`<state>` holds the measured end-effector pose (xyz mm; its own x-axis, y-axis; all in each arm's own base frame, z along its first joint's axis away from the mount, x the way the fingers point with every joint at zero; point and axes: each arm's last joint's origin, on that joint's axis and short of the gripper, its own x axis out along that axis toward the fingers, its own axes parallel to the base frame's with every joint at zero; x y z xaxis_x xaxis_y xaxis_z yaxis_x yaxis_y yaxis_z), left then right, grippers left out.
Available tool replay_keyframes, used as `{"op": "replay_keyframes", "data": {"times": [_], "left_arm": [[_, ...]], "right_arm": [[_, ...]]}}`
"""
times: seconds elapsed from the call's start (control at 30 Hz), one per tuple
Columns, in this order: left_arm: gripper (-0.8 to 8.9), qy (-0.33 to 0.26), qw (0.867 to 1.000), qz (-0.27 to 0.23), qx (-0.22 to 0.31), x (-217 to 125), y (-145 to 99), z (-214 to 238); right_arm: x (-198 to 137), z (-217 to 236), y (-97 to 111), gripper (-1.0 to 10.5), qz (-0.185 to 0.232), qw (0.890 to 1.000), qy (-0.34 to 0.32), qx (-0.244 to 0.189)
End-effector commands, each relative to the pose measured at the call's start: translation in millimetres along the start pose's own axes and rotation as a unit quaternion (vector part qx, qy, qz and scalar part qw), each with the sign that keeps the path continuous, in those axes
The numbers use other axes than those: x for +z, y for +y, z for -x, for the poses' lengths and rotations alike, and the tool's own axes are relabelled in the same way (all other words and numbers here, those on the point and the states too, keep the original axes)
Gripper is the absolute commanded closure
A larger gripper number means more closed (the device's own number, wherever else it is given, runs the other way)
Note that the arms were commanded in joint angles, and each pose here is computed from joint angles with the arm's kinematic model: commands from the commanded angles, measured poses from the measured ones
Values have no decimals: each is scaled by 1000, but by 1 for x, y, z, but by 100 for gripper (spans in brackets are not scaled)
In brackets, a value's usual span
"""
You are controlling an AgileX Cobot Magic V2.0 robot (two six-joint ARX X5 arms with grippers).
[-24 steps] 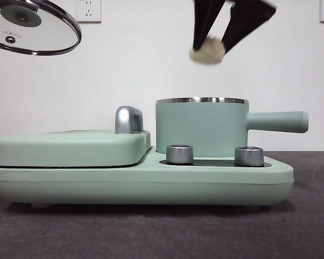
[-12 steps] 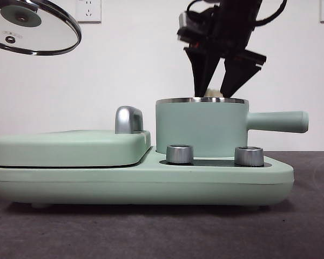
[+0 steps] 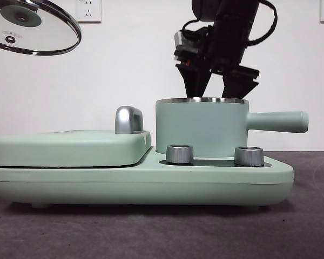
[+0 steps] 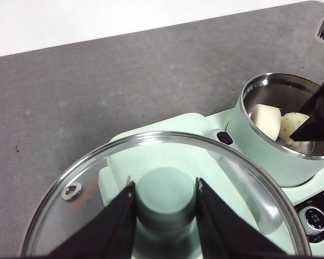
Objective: Put the buns in a small steamer
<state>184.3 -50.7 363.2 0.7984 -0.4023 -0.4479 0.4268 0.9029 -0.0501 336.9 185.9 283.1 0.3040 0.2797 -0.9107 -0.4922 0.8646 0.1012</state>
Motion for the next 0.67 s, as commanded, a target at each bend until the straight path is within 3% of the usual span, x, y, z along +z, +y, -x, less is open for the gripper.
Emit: {"op": "replay_keyframes", "data": {"times": [0.03,0.1,0.2,0.3,0.4,0.67], "left_arm": [[796,-20,1000,-3,-1,7,-1,2],[796,-20,1000,-3,-1,7,-1,2],[796,-20,1000,-3,-1,7,-1,2],[796,-20,1000,-2,-1,7,-1,2],[796,-20,1000,-2,-1,7,-1,2],[796,-18,1000,-2,-1,6,-1,2]], "right_arm": [[9,15,4,589,12,1000,-11,-2],[12,35,7,589,17,1000,-18,-6],[10,76,16,589,29,996,-85,-5],[4,118,27,589,46,983,-178,0],[-11,146,37,590,58,963,-265,-3],[-64,134,41,590,71,931,-359,8]]}}
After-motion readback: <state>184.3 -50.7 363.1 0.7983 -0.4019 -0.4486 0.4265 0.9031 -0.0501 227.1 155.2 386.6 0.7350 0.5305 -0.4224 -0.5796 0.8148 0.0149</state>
